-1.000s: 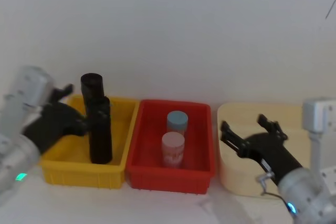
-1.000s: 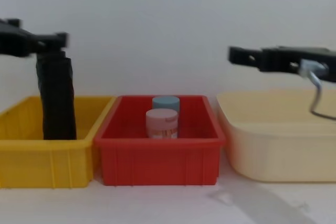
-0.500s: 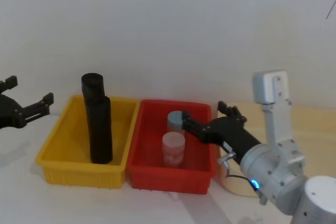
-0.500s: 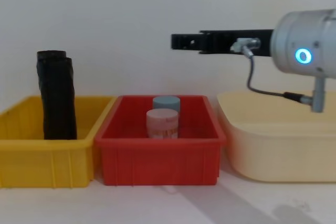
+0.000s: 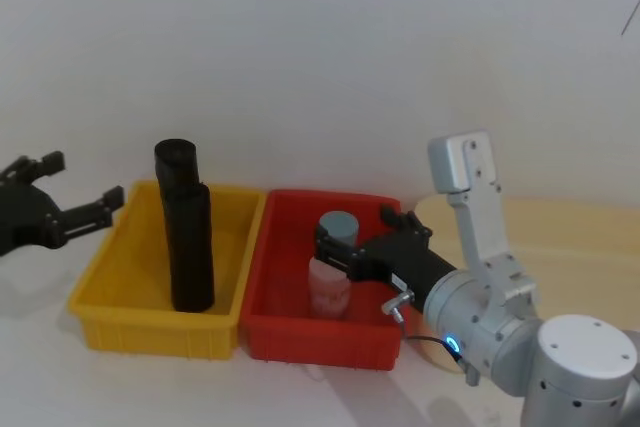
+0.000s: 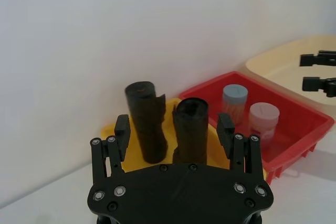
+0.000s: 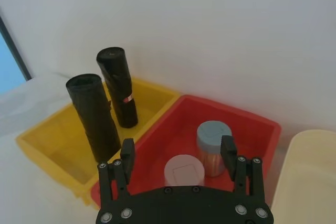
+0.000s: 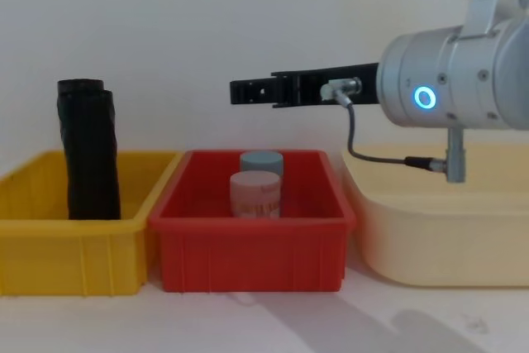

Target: Pick up the garbage bag with the one hand and transfer it to the other hand.

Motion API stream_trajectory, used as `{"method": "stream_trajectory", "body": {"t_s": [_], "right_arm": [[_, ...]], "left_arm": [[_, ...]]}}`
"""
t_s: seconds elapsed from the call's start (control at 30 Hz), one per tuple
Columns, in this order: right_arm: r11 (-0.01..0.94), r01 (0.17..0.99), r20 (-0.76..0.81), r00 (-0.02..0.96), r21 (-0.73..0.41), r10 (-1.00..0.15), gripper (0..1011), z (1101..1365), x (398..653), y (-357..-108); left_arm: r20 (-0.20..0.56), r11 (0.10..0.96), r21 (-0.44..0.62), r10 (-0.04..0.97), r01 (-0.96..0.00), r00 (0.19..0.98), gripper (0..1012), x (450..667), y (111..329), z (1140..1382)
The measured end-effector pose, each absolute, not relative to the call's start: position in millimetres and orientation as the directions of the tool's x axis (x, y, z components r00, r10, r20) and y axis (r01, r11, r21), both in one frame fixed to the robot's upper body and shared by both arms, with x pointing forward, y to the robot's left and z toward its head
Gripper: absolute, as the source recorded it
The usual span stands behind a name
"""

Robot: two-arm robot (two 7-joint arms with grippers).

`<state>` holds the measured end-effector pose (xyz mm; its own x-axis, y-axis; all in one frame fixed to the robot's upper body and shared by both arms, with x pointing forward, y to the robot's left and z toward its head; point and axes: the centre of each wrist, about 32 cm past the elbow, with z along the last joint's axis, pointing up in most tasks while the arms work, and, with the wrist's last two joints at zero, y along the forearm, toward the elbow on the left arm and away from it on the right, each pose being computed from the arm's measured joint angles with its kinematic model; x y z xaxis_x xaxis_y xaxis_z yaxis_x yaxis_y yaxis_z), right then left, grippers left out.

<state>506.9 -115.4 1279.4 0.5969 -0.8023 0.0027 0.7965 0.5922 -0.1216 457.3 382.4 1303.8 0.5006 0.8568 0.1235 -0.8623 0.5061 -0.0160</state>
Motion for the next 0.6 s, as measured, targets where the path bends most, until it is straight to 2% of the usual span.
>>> {"method": "stream_trajectory", "body": {"t_s": [0.2,0.6], "right_arm": [[0.605,0.784,-0.005,0.611,-0.141,-0.792,1004,1278.8,510.5,-110.6],[0.619,0.767,-0.019,0.626,-0.169,-0.78,1004,1276.2,516.9,-105.7]], "left_arm": [[0.108,0.542,-0.005,0.835,-0.84,0.539,1002,475.1,376.9,1293.5],[0.086,0.558,0.02,0.826,-0.83,0.557,1001,503.0,365.1,1279.5]]}}
